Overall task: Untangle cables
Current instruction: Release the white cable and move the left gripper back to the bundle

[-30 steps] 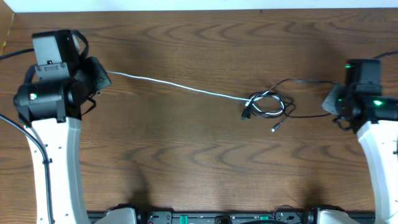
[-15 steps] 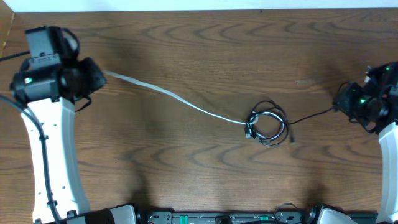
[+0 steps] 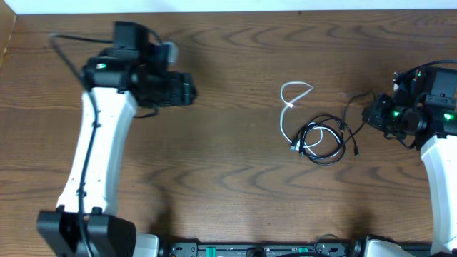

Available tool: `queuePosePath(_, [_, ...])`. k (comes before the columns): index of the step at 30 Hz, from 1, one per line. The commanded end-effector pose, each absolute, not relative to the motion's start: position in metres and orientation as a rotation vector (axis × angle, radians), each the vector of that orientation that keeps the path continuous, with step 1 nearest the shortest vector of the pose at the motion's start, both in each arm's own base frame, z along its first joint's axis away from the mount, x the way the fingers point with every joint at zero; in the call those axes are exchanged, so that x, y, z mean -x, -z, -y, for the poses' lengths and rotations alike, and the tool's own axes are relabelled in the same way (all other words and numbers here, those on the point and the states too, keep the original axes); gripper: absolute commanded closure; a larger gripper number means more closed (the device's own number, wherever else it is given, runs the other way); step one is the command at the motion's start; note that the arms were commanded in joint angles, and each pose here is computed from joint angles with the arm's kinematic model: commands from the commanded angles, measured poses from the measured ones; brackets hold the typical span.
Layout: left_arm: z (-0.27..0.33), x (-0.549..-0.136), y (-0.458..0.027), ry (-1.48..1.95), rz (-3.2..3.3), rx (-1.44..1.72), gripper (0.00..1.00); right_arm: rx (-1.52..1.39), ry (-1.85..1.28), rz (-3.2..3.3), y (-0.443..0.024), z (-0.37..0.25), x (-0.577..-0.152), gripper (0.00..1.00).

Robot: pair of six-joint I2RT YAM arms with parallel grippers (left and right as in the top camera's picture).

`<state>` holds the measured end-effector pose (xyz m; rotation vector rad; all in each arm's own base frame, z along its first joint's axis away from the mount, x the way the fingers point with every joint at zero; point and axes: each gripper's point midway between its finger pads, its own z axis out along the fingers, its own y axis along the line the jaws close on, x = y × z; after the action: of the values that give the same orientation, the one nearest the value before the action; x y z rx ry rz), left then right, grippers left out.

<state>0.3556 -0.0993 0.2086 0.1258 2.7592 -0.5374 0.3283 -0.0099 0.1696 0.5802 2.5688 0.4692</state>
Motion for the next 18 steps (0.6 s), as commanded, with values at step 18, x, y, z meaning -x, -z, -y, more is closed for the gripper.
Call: queuePosePath(18, [0.353,-0.333,-0.095,0.985,-2.592,-0.963,0.23,-0.664,-0.416,-2.568,-0.166,0.029,-0.325,0.98])
